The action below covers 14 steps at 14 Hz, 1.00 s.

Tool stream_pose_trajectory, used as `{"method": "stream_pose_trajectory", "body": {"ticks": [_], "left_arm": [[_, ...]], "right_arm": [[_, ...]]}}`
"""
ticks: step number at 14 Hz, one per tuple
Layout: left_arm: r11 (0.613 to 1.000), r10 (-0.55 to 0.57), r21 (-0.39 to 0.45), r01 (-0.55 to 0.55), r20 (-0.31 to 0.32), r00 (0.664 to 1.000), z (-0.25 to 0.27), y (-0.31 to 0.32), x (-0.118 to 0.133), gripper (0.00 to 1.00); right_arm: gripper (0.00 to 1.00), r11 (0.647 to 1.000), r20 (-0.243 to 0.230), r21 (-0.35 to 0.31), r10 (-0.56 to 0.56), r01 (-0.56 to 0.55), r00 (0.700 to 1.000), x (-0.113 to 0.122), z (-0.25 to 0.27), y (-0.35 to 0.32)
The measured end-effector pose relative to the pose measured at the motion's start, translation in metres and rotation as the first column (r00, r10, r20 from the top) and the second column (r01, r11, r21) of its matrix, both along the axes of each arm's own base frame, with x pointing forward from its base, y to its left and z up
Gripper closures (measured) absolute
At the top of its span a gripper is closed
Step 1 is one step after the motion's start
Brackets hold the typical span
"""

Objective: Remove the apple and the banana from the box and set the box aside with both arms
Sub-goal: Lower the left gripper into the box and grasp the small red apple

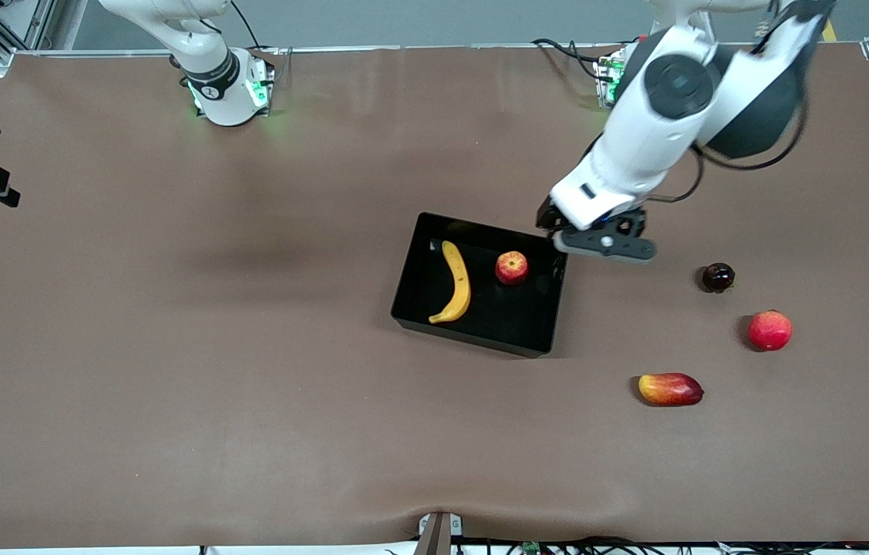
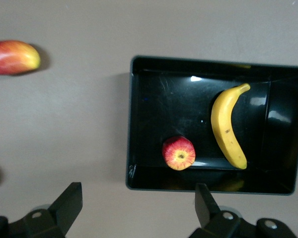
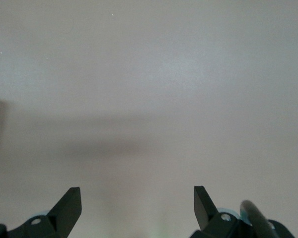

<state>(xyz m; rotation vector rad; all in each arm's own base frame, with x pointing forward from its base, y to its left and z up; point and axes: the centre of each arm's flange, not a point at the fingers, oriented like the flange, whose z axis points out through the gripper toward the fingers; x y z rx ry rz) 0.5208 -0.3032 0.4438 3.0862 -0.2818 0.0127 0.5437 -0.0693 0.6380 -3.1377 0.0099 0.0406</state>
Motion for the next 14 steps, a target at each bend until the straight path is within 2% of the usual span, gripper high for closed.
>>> {"method": "stream_pose_trajectory", "body": {"ticks": [4, 7, 10, 14], "left_arm": [[0.999, 0.036, 0.023, -0.033, -0.102, 0.994, -0.070, -0.018, -0.003, 0.00], [0.991, 0.126, 0.056, -0.120, -0.110, 0.986, -0.116, -0.032, 0.000, 0.00], [0.977, 0.206, 0.071, -0.200, -0.096, 0.974, -0.156, -0.066, -0.008, 0.00], [0.972, 0.226, 0.083, -0.218, -0.096, 0.969, -0.186, -0.078, -0.008, 0.00]], "right_arm": [[0.00, 1.000, -0.008, 0.000, 0.000, 0.000, 1.000, 0.002, -0.005, 0.000], [0.00, 1.000, -0.009, 0.000, 0.000, 0.000, 1.000, 0.003, -0.005, 0.000], [0.00, 1.000, -0.009, 0.000, 0.000, 0.000, 1.000, 0.003, -0.005, 0.000], [0.00, 1.000, -0.009, 0.000, 0.000, 0.000, 1.000, 0.003, -0.005, 0.000]]}}
